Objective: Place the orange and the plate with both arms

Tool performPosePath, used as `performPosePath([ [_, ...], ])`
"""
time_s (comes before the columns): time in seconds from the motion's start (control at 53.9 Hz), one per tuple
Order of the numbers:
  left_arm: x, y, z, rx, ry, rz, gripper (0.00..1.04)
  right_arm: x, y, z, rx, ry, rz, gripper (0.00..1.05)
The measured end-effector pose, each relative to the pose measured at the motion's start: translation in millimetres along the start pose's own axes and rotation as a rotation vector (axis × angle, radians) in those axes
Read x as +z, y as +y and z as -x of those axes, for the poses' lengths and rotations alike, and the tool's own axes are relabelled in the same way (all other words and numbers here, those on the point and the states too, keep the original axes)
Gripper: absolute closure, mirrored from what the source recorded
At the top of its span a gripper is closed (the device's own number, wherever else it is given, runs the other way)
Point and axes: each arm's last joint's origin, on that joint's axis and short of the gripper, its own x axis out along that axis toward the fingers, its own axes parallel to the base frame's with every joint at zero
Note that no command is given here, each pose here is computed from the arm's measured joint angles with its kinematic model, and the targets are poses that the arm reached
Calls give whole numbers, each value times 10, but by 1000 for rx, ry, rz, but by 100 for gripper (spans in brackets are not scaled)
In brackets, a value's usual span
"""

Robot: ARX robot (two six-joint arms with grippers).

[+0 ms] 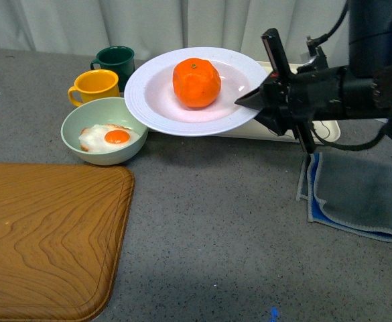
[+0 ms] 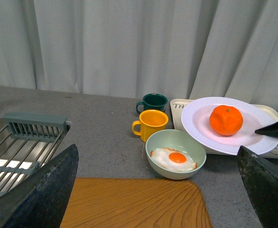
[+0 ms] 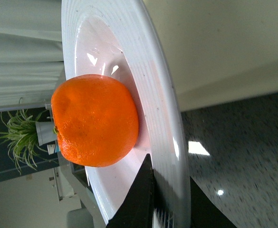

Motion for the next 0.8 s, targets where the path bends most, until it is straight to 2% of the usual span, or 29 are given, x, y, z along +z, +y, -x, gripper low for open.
performPosePath([
  [0.241,0,0,0,0,0,0,7,144,-23,-308,-56,-37,-28,101],
  [0.63,0,0,0,0,0,0,7,317,-178,-344,-137,-104,-72,101],
  [0.797,0,0,0,0,0,0,7,374,-241,-314,-159,-134,-64,69],
])
